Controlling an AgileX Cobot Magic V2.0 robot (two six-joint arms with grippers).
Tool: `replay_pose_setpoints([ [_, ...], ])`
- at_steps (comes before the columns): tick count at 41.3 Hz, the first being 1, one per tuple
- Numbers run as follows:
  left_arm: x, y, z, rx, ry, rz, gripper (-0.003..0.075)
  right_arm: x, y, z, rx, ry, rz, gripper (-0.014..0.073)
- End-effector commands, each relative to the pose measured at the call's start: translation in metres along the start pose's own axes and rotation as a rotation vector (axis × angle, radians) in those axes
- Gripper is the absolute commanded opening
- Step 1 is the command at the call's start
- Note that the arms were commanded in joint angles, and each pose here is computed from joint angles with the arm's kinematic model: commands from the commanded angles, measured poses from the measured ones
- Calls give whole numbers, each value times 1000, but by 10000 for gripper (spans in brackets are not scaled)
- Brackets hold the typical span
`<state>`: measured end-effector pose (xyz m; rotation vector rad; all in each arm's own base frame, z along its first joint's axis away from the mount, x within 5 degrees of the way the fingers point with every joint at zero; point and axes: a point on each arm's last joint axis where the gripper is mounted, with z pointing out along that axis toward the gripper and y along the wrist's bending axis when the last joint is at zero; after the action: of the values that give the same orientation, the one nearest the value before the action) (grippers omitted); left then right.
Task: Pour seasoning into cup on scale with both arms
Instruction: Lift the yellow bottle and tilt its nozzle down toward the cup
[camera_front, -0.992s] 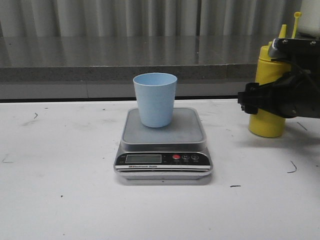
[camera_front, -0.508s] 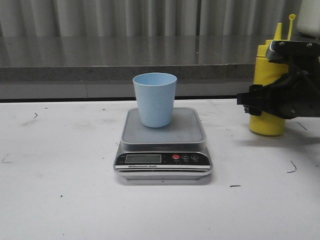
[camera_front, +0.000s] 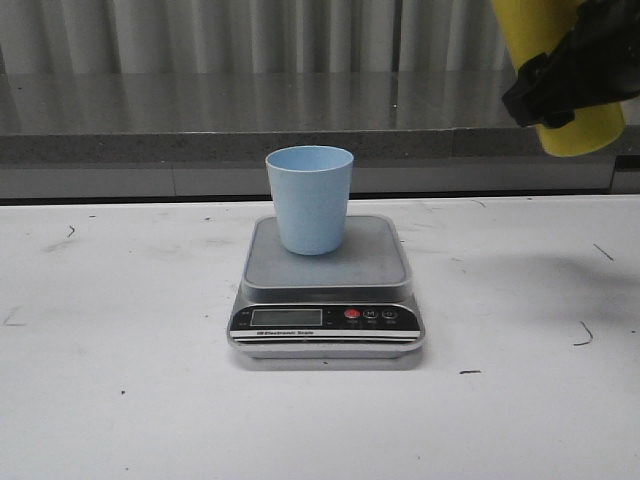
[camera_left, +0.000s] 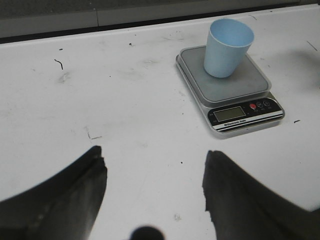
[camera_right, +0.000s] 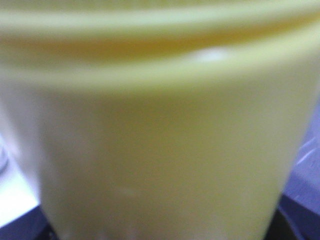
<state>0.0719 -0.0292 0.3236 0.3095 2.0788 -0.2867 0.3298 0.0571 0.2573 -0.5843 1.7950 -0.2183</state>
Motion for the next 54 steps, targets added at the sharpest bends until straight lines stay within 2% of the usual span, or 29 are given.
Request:
replay_pose_setpoints([
  [1, -14, -2, -5, 14, -98, -10, 421, -44, -9, -15, -21, -52, -240, 414],
  [4, -14, -2, -5, 14, -98, -10, 421, -58, -2, -15, -106, -1, -364, 404],
  [7, -14, -2, -5, 14, -98, -10, 421, -71, 5, -13, -165, 18, -459, 358],
  [10, -14, -2, -5, 14, -98, -10, 421, -78, 11, -9, -206, 35, -509, 325],
  [19, -14, -2, -5, 14, -98, -10, 421, -87, 21, 7, -284, 133, -614, 331],
  [27, -14, -2, -5, 14, -98, -10, 421, -95, 19, 13, -235, 244, -749, 331],
  [33, -14, -2, -5, 14, -98, -10, 421, -103, 23, 16, -130, 328, -903, 331],
  [38, -14, -2, -5, 14, -100, -10, 421, -109, 31, 19, -52, 324, -1051, 331],
  [43, -14, -2, -5, 14, -100, -10, 421, -116, 38, 20, 4, 311, -1143, 331],
  [54, -14, -2, -5, 14, -100, -10, 421, -113, 45, 27, 99, 403, -1356, 331],
])
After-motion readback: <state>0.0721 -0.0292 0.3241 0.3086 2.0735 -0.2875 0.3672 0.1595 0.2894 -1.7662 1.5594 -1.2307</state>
